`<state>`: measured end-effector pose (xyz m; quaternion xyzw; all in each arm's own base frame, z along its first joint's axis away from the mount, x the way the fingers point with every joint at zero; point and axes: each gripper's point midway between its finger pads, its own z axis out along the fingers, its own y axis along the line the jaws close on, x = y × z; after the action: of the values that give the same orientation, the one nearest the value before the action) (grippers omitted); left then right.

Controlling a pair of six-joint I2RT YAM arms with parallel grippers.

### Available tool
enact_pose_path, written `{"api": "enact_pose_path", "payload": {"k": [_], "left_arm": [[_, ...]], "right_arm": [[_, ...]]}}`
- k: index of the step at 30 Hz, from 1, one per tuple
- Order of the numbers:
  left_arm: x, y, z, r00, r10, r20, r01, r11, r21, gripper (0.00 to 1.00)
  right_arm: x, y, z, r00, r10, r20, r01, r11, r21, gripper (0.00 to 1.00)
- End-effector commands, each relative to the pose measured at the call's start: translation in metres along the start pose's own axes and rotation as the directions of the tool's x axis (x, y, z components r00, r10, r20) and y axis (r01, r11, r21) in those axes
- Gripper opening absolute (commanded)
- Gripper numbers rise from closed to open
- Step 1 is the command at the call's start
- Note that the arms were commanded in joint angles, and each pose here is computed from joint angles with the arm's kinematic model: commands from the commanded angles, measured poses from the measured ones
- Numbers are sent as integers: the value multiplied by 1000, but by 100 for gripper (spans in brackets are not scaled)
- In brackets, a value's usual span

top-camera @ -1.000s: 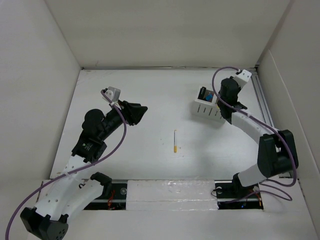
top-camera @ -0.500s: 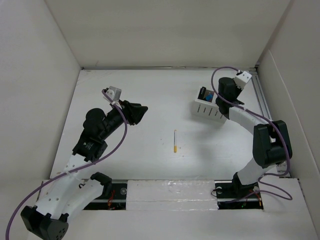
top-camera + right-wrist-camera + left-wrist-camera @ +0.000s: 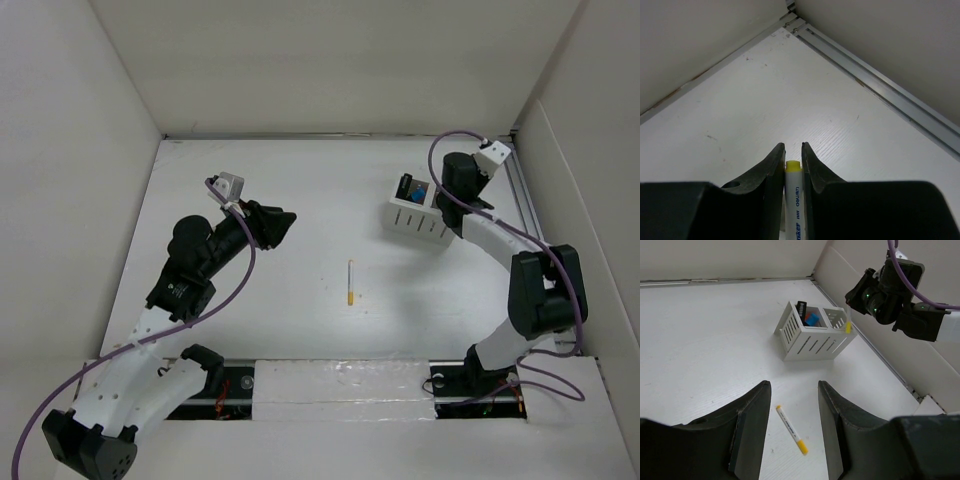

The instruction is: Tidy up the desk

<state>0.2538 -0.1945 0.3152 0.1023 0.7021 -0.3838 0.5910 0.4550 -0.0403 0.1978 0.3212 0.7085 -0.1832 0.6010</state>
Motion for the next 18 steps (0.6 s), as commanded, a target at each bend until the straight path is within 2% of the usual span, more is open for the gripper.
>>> {"api": "enact_pose_path", "payload": {"k": [1,10,18], "left_arm": [[-18,-8,-1,998,23,65,-25,999,25,38],[-17,-9,0,998,21,57,-22,999,32,39],[-16,-11,-1,998,18,56,-21,999,40,38]], "right_arm": [[4,15,2,1000,1,-8,-1,1000,-18,2],[18,16,-3,998,-41,-52,39,999,-34,3],[10,18,-6,999,-35,-27,34,999,-21,4]]}}
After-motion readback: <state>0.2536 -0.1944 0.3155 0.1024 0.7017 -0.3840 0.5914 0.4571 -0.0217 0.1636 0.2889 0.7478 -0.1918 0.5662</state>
